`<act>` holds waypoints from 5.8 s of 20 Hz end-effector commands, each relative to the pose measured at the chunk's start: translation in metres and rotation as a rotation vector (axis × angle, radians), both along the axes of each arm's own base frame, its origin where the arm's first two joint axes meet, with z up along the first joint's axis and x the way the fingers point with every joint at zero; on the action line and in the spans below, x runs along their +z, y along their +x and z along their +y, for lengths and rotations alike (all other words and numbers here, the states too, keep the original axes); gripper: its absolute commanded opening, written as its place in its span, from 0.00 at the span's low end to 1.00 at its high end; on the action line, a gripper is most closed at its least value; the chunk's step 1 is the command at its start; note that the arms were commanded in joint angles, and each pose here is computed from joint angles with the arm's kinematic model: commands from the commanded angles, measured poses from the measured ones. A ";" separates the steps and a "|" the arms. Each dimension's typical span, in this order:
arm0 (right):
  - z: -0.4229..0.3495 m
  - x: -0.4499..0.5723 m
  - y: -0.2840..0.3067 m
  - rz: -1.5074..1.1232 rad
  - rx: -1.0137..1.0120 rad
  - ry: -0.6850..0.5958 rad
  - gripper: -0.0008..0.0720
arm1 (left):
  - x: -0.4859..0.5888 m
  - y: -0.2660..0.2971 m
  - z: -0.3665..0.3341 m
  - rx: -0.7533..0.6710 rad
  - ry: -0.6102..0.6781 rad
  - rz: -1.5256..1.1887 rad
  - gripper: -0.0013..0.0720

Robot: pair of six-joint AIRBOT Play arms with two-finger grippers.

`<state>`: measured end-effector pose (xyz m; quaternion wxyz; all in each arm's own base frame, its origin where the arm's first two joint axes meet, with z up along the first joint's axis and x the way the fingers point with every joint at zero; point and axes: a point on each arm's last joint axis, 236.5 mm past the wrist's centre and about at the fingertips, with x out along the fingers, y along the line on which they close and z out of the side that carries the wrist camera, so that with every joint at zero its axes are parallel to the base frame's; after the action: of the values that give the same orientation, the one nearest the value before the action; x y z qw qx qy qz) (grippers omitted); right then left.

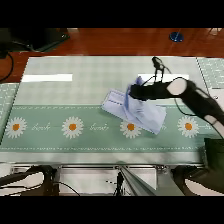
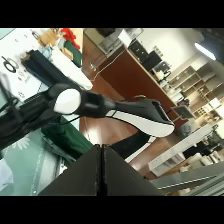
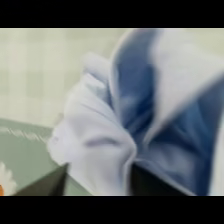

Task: Fold the shirts.

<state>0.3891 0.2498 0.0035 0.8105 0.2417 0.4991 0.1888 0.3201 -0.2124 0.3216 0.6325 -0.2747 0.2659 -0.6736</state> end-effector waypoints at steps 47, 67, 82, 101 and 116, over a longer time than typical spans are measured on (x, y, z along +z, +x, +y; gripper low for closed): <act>-0.266 0.182 -0.129 -0.091 -0.539 -0.093 0.06 | -0.242 0.014 0.075 0.229 0.950 0.270 0.05; -0.439 0.163 -0.432 0.958 -1.170 -0.956 0.06 | -0.259 0.050 0.079 0.289 0.946 0.164 0.05; -0.469 0.029 -0.484 1.026 -1.273 -0.866 0.66 | -0.268 0.055 0.098 0.315 0.949 0.217 0.19; -0.227 0.054 0.014 -0.062 0.098 -0.595 0.60 | -0.232 0.111 0.109 0.697 1.343 -0.024 0.54; -0.210 0.067 0.035 -0.275 0.085 -0.651 0.78 | -0.235 0.114 0.080 0.943 1.090 -0.252 0.92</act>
<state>0.4157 0.0394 0.0856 0.8981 -0.0757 0.4248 0.0851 0.4113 -0.1394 0.0675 0.8967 0.1014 0.4066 -0.1424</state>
